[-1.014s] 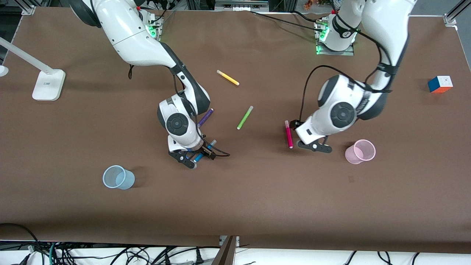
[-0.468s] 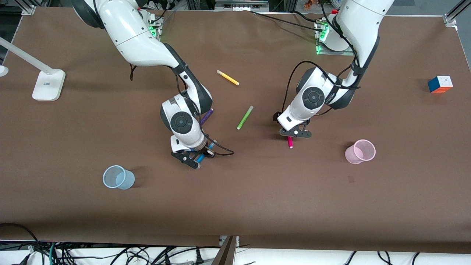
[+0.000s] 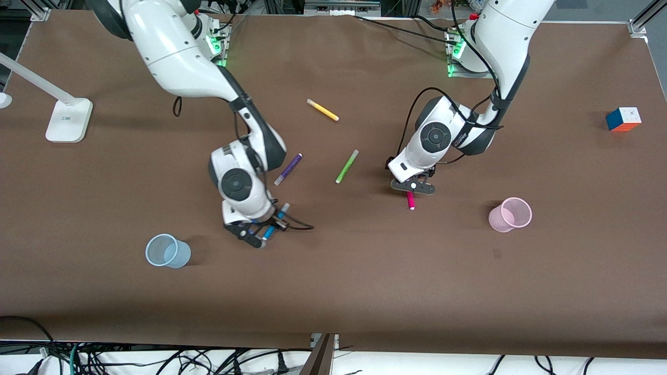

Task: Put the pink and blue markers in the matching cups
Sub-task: 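Grasp the blue marker with the right gripper while the left gripper grasps the pink marker, then carry the blue marker to the blue cup while the left gripper carries pink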

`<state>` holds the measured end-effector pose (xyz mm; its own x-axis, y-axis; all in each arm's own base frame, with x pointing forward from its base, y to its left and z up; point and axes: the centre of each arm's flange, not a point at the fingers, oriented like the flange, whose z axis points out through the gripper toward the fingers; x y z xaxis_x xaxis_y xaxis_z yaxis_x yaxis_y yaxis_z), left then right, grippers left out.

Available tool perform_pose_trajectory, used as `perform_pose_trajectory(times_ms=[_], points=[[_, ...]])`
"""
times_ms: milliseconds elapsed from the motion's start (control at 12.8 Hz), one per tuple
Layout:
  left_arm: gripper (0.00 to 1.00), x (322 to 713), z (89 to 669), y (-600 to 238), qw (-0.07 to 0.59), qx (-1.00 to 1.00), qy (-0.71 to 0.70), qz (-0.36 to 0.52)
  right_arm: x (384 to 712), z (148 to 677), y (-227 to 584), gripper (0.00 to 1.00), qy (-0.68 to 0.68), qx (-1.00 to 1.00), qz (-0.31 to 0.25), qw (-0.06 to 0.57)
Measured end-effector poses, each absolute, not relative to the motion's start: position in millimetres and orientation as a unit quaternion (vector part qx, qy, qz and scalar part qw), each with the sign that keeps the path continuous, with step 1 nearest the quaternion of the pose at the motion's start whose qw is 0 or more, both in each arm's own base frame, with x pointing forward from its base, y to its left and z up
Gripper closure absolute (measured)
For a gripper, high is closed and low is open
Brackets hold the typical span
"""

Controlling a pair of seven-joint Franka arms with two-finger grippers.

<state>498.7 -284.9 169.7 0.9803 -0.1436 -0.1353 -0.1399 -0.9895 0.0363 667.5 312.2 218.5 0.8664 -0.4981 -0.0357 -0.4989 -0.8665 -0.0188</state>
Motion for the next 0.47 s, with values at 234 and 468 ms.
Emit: perform_pose_trajectory(times_ms=[234,468], points=[[0.54,500.2,170.9,-283.1,0.012,0.995,-0.071,-0.067,696.3,299.7,254.3,0.82,0.232,-0.97,0.071,0.021],[0.84,502.7,173.7,-280.7,0.008,0.995,-0.071,-0.07,718.5,331.5,165.9,0.82,0.217,-0.966,0.118,0.072]])
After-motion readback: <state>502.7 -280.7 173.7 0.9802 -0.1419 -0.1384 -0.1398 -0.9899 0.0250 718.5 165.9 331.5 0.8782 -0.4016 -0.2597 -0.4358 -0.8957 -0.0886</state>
